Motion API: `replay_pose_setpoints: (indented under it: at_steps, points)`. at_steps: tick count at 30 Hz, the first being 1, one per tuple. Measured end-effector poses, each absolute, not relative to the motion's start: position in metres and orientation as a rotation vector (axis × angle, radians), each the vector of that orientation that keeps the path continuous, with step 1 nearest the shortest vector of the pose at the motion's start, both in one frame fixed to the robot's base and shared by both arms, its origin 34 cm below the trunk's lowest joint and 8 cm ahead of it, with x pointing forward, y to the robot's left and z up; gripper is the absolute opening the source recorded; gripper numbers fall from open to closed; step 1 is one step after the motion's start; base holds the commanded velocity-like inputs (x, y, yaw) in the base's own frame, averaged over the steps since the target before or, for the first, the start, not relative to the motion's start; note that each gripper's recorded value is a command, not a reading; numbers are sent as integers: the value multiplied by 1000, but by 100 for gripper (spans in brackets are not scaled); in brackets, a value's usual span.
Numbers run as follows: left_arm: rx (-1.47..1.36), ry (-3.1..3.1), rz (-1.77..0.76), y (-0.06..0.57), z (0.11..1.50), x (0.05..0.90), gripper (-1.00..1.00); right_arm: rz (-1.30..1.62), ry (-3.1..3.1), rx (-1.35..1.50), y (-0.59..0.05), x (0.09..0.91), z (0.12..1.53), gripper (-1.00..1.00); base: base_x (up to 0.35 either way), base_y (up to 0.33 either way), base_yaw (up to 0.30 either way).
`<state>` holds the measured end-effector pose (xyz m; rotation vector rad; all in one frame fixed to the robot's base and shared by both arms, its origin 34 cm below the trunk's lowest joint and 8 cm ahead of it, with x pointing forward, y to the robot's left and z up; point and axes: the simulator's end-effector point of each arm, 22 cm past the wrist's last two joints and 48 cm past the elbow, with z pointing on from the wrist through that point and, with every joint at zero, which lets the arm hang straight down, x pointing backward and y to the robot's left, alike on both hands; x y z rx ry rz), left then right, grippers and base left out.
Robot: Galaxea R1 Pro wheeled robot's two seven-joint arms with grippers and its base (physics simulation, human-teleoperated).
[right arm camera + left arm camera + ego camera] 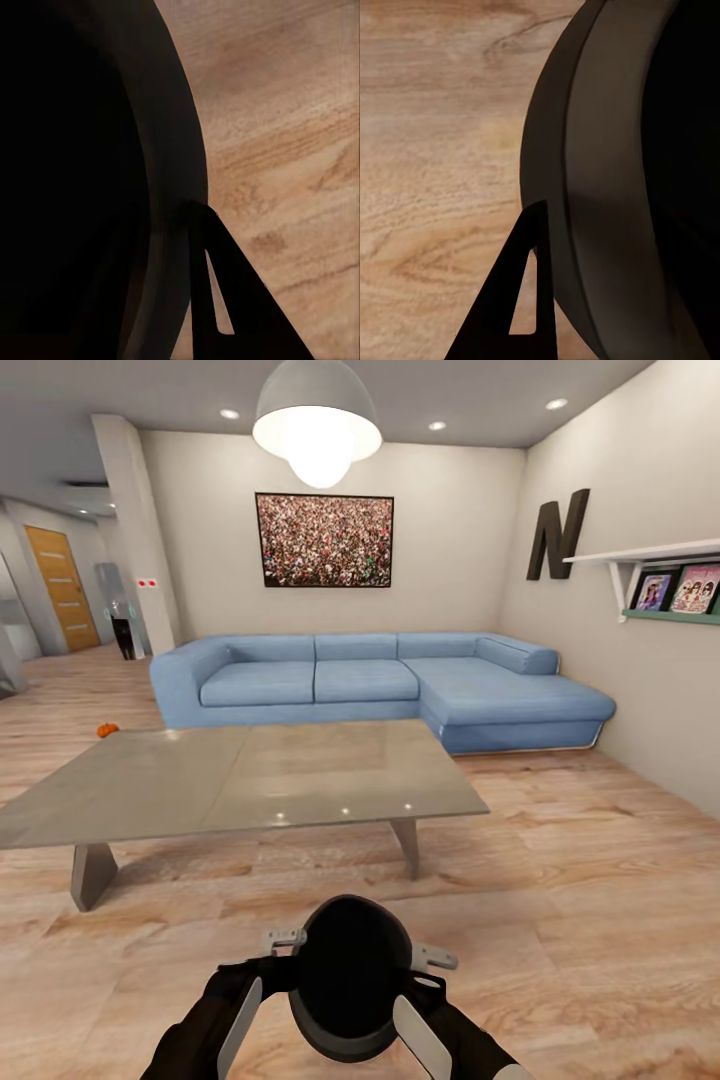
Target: Place each of the two pumpkins and all three candles from the living room inside a cabinet in the living room (use any cabinet), then make sure every cabinet is closed, and position the cauldron so it is next to a table in the living room.
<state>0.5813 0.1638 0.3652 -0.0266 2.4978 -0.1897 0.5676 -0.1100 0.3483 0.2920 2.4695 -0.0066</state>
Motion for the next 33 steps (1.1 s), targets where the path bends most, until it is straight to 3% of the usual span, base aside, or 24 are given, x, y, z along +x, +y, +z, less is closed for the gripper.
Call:
replay_pose_setpoints:
  at_steps: [9, 17, 33]
  points:
    - [-26, 2497, -189, 164, 365, 582, -100, -4, 2471, 297, -110, 567, 348, -100, 197, 0, 8]
    - [-27, 2497, -190, 164, 366, 582, -100, -3, 2471, 297, -110, 567, 348, -100, 171, 0, 185]
    - [-27, 2498, -190, 164, 365, 582, -100, -4, 2470, 294, -110, 567, 348, -100, 157, 0, 4]
